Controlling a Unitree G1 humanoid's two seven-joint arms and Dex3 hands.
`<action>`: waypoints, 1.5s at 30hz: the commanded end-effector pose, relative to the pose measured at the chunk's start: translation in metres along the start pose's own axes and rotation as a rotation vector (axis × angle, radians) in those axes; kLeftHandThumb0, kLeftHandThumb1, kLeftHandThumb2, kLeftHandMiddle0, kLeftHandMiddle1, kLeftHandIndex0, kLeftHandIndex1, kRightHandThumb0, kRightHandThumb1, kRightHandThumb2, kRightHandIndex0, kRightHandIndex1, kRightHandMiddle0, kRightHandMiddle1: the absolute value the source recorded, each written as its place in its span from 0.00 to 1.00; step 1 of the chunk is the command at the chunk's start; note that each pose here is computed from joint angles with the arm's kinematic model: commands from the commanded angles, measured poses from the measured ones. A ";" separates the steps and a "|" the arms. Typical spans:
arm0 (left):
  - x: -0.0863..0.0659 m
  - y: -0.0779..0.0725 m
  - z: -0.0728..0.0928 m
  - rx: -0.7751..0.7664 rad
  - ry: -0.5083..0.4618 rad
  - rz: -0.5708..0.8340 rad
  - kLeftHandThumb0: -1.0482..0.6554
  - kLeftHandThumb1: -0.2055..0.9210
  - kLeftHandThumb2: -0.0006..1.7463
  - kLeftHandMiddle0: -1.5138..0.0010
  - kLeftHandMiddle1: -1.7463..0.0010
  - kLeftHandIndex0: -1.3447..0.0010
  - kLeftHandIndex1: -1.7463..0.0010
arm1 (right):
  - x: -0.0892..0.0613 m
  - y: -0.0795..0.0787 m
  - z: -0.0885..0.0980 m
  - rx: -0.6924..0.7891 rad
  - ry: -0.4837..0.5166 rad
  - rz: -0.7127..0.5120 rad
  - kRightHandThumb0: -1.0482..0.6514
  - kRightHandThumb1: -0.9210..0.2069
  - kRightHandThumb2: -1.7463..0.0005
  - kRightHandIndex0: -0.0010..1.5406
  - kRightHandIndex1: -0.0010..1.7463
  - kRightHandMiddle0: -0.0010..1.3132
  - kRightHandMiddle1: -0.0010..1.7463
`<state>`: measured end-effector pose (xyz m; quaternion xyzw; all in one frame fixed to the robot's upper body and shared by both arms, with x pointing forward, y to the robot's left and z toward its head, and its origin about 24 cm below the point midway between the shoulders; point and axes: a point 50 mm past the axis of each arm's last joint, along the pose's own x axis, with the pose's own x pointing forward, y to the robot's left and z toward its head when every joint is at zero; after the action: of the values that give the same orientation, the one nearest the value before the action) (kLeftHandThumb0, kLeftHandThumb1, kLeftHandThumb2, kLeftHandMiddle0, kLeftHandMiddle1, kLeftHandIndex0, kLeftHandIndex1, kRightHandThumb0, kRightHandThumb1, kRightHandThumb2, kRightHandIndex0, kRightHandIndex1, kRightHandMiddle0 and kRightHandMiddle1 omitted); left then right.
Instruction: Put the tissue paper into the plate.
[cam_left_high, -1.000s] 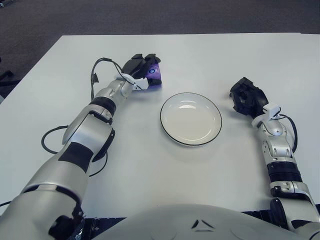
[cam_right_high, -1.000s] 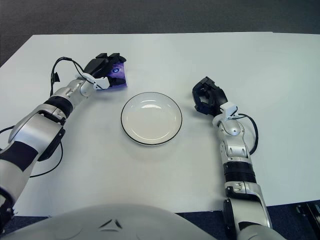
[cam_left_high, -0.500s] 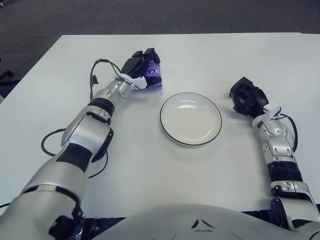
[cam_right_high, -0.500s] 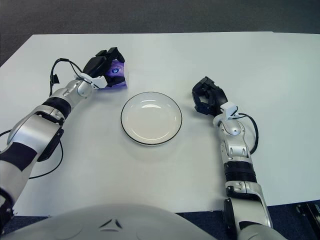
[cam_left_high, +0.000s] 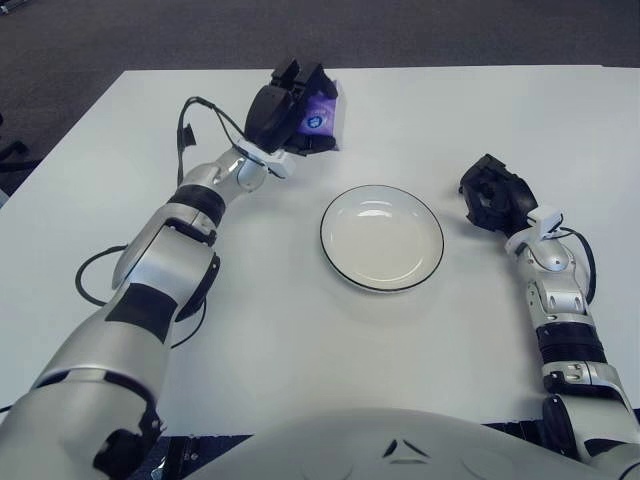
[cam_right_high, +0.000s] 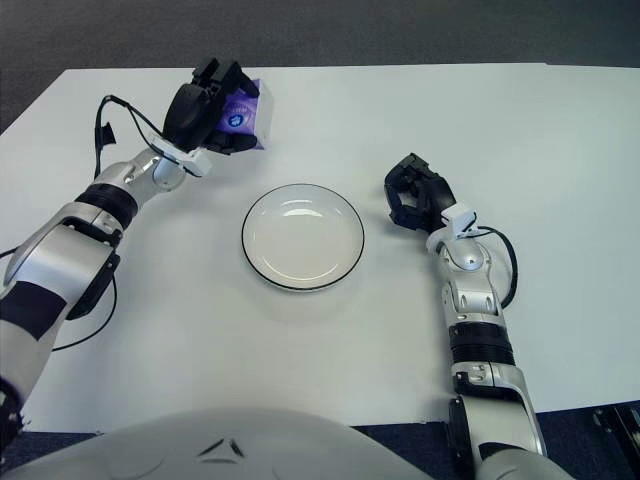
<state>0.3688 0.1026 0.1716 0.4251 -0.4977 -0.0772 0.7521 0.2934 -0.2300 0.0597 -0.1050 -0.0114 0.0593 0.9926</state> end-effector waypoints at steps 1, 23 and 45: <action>0.017 0.014 0.011 0.038 -0.149 0.091 0.84 0.73 0.53 0.75 0.00 0.66 0.00 | -0.028 0.024 -0.060 0.054 0.299 0.107 0.39 0.26 0.48 0.52 1.00 0.29 1.00; 0.032 0.014 0.070 -0.042 -0.504 0.173 0.85 0.69 0.56 0.72 0.00 0.63 0.00 | -0.027 0.023 -0.060 0.034 0.304 0.122 0.39 0.26 0.49 0.52 1.00 0.29 1.00; 0.003 -0.016 0.103 -0.418 -0.595 -0.052 0.85 0.69 0.56 0.73 0.00 0.60 0.00 | -0.028 0.023 -0.057 0.026 0.297 0.132 0.39 0.24 0.50 0.52 1.00 0.28 1.00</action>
<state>0.2898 0.0262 0.1838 0.2303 -0.6822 -0.2948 0.6282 0.2951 -0.2291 0.0616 -0.1167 -0.0106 0.0717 0.9905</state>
